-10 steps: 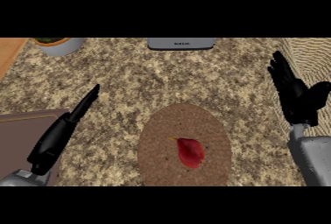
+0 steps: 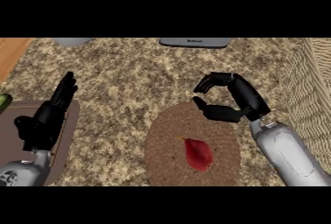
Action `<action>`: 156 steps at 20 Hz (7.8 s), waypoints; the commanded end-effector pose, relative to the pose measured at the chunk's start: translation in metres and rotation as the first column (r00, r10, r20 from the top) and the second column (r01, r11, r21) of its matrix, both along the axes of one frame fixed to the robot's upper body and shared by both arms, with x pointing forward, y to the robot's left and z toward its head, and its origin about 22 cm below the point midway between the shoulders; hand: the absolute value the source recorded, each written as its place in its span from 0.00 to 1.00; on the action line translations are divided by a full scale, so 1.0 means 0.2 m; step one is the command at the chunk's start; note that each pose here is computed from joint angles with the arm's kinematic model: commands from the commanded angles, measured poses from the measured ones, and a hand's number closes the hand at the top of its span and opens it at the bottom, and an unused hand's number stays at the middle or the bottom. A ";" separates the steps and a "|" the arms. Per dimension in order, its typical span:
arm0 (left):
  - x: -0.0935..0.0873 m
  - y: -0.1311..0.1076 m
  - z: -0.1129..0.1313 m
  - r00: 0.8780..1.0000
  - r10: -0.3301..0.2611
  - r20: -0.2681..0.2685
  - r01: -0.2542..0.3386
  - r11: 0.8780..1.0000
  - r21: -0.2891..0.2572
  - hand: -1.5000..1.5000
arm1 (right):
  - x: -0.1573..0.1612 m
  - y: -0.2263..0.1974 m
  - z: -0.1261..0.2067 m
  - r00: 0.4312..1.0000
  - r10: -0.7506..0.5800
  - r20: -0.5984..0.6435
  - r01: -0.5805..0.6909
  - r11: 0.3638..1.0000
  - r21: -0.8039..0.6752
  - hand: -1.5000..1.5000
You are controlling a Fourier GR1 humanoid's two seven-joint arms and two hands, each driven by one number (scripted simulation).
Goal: Pick the pear from the placemat and place it in the basket
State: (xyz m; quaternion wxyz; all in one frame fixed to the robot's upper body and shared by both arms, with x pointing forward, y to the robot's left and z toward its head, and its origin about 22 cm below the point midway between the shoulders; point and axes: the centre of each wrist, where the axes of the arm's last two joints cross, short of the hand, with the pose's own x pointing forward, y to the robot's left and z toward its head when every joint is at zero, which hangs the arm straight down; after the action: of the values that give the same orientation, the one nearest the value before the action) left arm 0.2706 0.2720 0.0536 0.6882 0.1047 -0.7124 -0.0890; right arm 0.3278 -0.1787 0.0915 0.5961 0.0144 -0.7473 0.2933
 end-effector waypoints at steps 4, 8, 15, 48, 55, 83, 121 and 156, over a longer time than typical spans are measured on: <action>0.07 0.08 -0.02 0.990 0.133 -0.053 -0.137 0.989 -0.064 0.50 | -0.10 0.46 -0.12 0.966 -0.095 0.239 0.148 0.966 -0.214 0.00; 0.05 0.12 0.00 0.986 0.153 -0.073 -0.157 0.986 -0.057 0.50 | -0.04 0.54 0.11 0.922 -0.234 0.308 0.335 0.881 -0.333 0.00; 0.06 0.12 -0.05 0.983 0.158 -0.091 -0.164 0.984 -0.066 0.50 | 0.00 0.54 0.35 0.995 -0.089 0.053 0.095 0.578 -0.810 0.00; -0.01 0.10 -0.02 0.988 0.145 -0.055 -0.149 0.986 -0.076 0.50 | -0.27 0.38 0.04 0.978 -0.052 -0.200 -0.124 0.624 -0.771 0.00; 0.02 0.06 -0.11 0.987 0.139 -0.074 -0.145 0.987 -0.070 0.50 | -0.23 0.22 0.01 0.985 -0.038 -0.166 -0.104 0.636 -0.765 0.00; 0.09 0.08 -0.07 0.989 0.139 -0.054 -0.143 0.986 -0.083 0.50 | -0.22 0.35 -0.25 0.985 -0.074 -0.154 -0.079 0.599 -0.797 0.00; -0.02 0.21 -0.08 0.976 0.204 -0.072 -0.209 0.975 -0.079 0.50 | -1.25 -0.22 -0.83 0.957 0.174 -0.230 -0.267 0.835 -0.480 1.00; 0.11 0.08 0.01 0.991 0.116 -0.063 -0.121 0.989 -0.081 0.50 | -1.12 -0.54 0.49 0.925 -0.355 0.134 0.350 0.935 0.061 1.00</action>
State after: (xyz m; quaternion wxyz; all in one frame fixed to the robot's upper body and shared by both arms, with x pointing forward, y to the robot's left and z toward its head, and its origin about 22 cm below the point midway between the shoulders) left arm 0.2912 0.2900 0.0529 0.7175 0.1206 -0.6859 -0.0132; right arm 0.0917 -0.2948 0.1576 0.5809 -0.1451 -0.7719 0.2137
